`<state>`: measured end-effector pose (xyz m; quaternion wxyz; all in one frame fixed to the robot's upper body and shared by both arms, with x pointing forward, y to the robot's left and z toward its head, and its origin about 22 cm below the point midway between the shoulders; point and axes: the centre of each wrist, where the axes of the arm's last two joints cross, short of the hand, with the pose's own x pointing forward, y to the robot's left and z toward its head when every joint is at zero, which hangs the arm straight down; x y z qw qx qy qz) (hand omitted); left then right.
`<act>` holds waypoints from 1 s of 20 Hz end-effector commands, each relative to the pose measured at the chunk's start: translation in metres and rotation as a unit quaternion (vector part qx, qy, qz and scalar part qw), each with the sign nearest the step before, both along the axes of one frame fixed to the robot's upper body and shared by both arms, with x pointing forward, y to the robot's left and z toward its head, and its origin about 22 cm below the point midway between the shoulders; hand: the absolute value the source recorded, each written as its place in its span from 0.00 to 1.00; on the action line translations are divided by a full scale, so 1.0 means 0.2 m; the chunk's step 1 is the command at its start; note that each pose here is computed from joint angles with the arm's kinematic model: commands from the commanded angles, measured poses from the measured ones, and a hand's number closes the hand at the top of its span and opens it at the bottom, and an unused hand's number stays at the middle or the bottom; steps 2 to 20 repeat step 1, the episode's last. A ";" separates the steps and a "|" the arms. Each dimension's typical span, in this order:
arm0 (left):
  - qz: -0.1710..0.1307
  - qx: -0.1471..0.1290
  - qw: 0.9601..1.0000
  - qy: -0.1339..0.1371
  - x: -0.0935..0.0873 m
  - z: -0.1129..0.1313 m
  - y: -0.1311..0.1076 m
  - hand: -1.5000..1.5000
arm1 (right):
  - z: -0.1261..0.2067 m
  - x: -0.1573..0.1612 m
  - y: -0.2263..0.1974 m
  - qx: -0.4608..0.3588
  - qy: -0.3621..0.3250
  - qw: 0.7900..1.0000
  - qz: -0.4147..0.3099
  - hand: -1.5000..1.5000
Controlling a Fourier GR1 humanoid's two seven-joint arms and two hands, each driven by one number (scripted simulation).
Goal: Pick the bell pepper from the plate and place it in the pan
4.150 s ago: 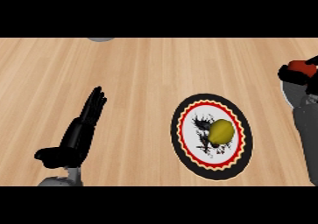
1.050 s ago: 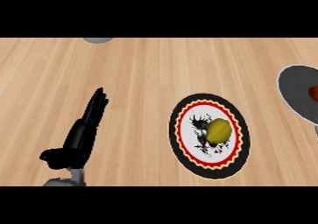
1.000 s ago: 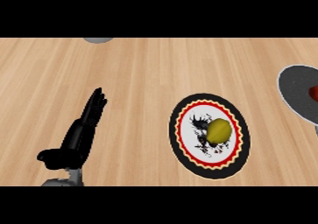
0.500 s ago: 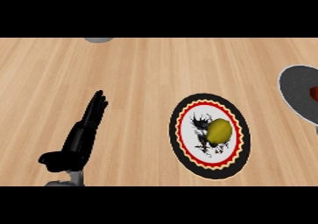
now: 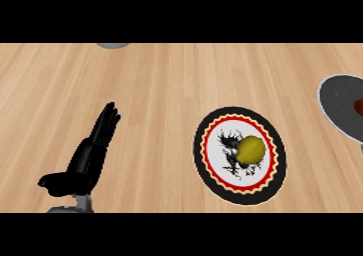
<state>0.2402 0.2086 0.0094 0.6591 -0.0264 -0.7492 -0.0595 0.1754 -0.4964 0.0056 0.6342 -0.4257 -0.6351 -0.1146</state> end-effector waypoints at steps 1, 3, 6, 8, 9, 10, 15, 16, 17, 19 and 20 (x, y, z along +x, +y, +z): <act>-0.003 -0.007 1.000 0.002 0.06 -0.03 0.04 0.50 | -0.01 0.03 0.05 -0.035 0.011 0.999 -0.012 0.00; -0.003 -0.007 1.000 0.002 0.06 -0.03 0.04 0.50 | -0.01 0.03 0.05 -0.035 0.011 0.999 -0.012 0.00; -0.003 -0.007 1.000 0.002 0.06 -0.03 0.04 0.50 | -0.01 0.03 0.05 -0.035 0.011 0.999 -0.012 0.00; -0.003 -0.007 1.000 0.002 0.06 -0.03 0.04 0.50 | -0.01 0.03 0.05 -0.035 0.011 0.999 -0.012 0.00; -0.003 -0.007 1.000 0.002 0.06 -0.03 0.04 0.50 | -0.01 0.03 0.05 -0.035 0.011 0.999 -0.012 0.00; -0.003 -0.007 1.000 0.002 0.06 -0.03 0.04 0.50 | -0.01 0.03 0.05 -0.035 0.011 0.999 -0.012 0.00; -0.003 -0.007 1.000 0.002 0.06 -0.03 0.04 0.50 | -0.01 0.03 0.05 -0.035 0.011 0.999 -0.012 0.00; -0.003 -0.007 1.000 0.002 0.06 -0.03 0.04 0.50 | -0.01 0.03 0.05 -0.035 0.011 0.999 -0.012 0.00; -0.003 -0.007 1.000 0.002 0.06 -0.03 0.04 0.50 | -0.01 0.03 0.05 -0.035 0.011 0.999 -0.012 0.00; -0.003 -0.007 1.000 0.002 0.06 -0.03 0.04 0.50 | -0.01 0.03 0.05 -0.035 0.011 0.999 -0.012 0.00; -0.003 -0.007 1.000 0.002 0.06 -0.03 0.04 0.50 | -0.01 0.03 0.05 -0.035 0.011 0.999 -0.012 0.00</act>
